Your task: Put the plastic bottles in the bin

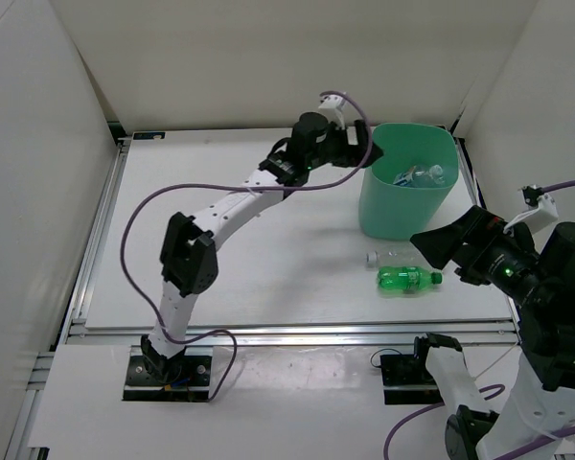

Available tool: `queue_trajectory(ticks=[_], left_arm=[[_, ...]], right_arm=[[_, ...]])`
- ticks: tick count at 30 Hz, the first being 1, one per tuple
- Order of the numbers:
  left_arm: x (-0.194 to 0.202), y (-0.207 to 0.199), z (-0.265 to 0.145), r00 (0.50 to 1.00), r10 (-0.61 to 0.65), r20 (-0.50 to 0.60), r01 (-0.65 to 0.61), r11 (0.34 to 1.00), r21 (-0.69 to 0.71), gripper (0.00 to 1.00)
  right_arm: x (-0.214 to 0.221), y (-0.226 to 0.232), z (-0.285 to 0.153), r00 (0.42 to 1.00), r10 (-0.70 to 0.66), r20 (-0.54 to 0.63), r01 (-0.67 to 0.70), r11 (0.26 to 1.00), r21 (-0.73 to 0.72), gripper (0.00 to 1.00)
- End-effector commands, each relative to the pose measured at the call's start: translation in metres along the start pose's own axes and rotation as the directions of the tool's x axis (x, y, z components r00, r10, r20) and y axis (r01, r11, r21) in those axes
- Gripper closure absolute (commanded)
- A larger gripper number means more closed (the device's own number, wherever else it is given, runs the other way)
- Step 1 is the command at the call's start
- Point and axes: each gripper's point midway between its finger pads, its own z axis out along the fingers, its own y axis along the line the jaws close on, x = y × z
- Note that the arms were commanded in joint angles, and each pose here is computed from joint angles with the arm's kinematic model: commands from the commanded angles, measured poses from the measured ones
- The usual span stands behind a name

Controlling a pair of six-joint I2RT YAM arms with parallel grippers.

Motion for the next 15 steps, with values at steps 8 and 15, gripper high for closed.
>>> queue_trajectory(ticks=[8,15], left_arm=[[-0.081,0.058,-0.229,0.951,0.264,0.159,-0.118,0.788,-0.605,0.0],[-0.054,0.094,-0.327,0.965,0.256,0.063,-0.101,0.581,-0.808,0.0]], right_arm=[[0.06,-0.109,0.024,0.835,0.528,0.156,-0.533,0.704,0.469,0.0],[0.128,-0.159,0.074,0.564,0.804,0.188,-0.71,0.356,0.608,0.0]])
